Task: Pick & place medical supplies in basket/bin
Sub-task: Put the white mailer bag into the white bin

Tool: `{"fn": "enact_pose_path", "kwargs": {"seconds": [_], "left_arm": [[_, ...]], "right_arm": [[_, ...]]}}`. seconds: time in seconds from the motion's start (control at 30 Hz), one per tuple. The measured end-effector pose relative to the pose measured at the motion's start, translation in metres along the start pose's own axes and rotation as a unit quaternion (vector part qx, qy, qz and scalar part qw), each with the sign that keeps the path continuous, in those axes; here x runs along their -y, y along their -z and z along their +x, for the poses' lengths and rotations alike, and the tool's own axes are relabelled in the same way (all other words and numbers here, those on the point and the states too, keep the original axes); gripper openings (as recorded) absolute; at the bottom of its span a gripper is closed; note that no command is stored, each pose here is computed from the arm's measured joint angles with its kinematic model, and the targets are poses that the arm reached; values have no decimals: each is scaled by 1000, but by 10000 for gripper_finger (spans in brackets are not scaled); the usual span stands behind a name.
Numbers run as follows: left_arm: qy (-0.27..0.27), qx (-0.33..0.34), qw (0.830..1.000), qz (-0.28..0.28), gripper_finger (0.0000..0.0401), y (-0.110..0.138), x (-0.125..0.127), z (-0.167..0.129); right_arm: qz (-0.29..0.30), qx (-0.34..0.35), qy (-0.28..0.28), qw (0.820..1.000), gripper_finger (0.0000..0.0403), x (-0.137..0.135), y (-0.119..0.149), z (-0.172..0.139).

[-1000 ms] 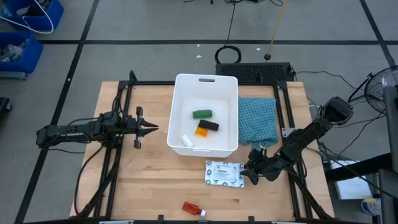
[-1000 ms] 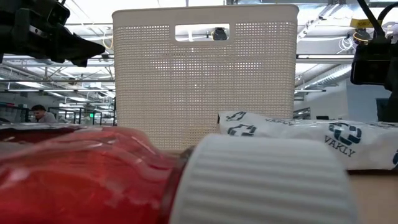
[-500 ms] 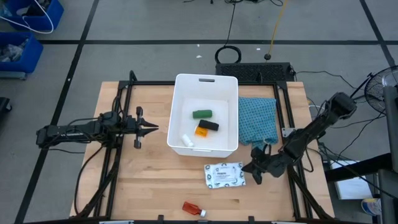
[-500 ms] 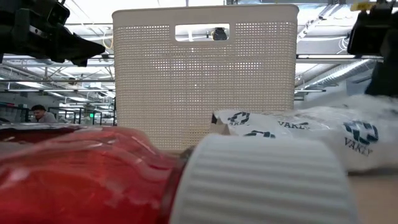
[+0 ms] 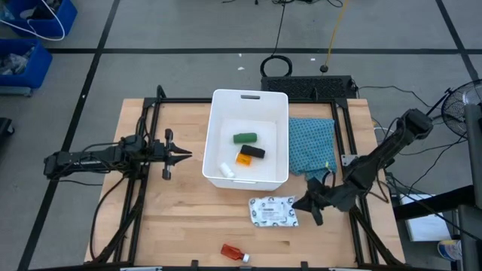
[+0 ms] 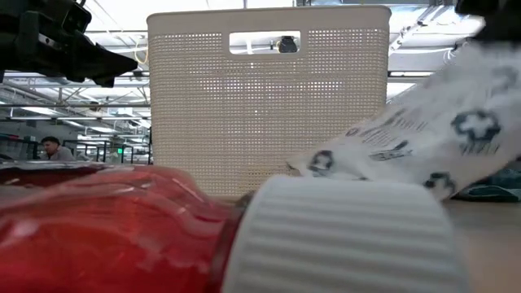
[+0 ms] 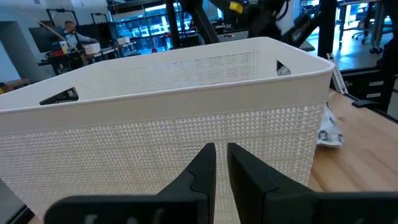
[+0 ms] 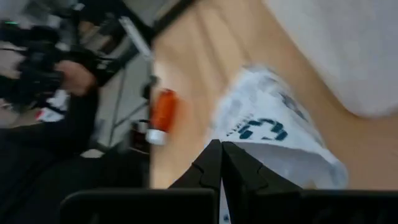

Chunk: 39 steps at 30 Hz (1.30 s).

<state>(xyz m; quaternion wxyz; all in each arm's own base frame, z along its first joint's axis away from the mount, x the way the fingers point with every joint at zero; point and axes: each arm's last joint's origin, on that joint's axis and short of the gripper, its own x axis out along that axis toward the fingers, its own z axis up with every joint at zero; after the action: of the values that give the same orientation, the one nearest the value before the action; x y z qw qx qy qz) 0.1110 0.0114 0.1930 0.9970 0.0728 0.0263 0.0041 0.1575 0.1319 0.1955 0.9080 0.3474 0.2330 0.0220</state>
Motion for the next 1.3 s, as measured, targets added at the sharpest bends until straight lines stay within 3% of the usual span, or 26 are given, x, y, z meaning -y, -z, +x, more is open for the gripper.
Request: {"fn": "enact_pose_path", "kwargs": {"seconds": [0.2, 0.43, 0.6, 0.8, 1.07, 1.17, 1.3], "left_arm": [[0, 0, 1000, -3, 47, 0, 0, 0], [0, -1, 1000, -3, 47, 0, 0, 0], [1, -4, 1000, -3, 47, 1, 0, 0], [1, -4, 1000, -3, 47, 1, 0, 0], [1, -3, 1000, -1, 47, 1, 0, 0], [0, -4, 1000, -3, 47, 1, 0, 0], [1, -4, 1000, -4, 47, 1, 0, 0]], "right_arm": [[-44, 26, -49, 998, 0, -40, -26, -13], [-86, 25, -38, 995, 0, -69, -46, -28], [-91, -1, -20, 996, 0, -66, -44, -28], [-81, -95, 0, 992, 2, -56, -31, -30], [-103, -140, 51, 983, 38, -43, -24, -33], [-82, -148, 59, 984, 55, -40, -21, -32], [8, -209, 53, 976, 79, -39, -11, -33]]}}
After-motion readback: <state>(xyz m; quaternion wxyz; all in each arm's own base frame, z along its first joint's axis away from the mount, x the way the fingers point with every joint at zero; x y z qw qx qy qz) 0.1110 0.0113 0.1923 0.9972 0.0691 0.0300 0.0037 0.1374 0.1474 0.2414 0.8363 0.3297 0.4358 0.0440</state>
